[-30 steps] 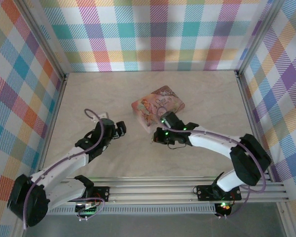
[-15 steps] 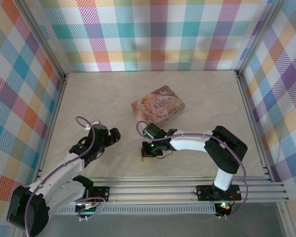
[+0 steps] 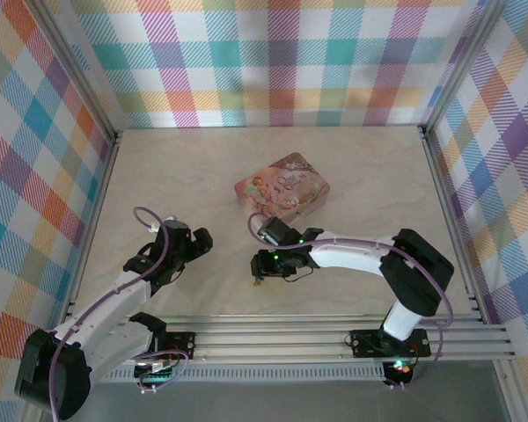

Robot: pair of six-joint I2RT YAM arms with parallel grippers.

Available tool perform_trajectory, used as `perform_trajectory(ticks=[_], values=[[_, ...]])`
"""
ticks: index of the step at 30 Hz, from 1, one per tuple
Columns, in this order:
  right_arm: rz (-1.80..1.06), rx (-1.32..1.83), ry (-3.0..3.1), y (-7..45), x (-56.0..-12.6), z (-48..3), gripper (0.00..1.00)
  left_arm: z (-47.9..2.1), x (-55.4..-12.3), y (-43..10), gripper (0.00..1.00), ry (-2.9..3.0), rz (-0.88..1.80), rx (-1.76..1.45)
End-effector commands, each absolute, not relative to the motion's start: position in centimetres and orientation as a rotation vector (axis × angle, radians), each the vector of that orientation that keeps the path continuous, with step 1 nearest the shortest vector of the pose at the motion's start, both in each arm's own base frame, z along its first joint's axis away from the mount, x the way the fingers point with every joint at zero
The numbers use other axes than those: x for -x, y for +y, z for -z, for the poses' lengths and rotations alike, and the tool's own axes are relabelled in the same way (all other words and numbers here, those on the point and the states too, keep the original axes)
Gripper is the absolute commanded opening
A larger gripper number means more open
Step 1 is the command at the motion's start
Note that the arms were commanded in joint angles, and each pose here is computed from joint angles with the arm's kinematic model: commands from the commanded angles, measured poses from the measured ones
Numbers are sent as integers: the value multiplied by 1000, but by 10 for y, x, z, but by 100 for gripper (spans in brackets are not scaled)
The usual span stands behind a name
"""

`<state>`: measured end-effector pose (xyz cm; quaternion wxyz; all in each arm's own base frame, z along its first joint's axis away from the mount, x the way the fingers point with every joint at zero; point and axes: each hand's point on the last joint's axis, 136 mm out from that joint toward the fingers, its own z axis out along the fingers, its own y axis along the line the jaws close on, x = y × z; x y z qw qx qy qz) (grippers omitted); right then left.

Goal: Unlock the padlock with the key

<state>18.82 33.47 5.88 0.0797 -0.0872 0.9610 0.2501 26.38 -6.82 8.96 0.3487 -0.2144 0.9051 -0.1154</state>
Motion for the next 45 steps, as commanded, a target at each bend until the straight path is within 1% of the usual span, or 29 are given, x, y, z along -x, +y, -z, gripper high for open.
perform_trajectory(ticks=[1,3,5,11,15,18,21,24,27,30,34,37,40,45], values=[[-624,298,2765,317,-202,-89,55,-104,-268,-61,100,2336,280,554],[-531,321,2699,301,-210,-104,60,-110,-271,-54,100,2327,260,566],[-435,330,2619,282,-221,-122,68,-117,-274,-45,100,2326,218,574],[-178,261,2353,216,-257,-165,100,-137,-287,-20,100,2335,87,634],[-37,228,2221,172,-284,-175,100,-146,-302,-8,100,2284,10,614],[57,132,2198,130,-306,-166,100,-152,-320,-24,100,2270,52,391],[137,43,2152,91,-326,-154,100,-165,-335,-31,100,2184,56,261],[160,44,2060,70,-343,-149,100,-174,-342,-27,100,2066,15,202],[126,-34,2097,48,-355,-141,100,-175,-346,-24,100,1961,-7,169],[139,-77,2030,32,-366,-140,100,-168,-347,-19,100,1884,-29,178],[109,-192,1989,7,-368,-127,100,-148,-347,-10,100,1872,-117,169],[82,-250,1960,-6,-366,-117,100,-143,-342,2,100,1813,-178,205],[54,-248,1942,-13,-367,-114,100,-135,-337,7,100,1768,-188,203],[33,-176,1851,-12,-377,-121,100,-128,-345,-4,100,1768,-142,127]])
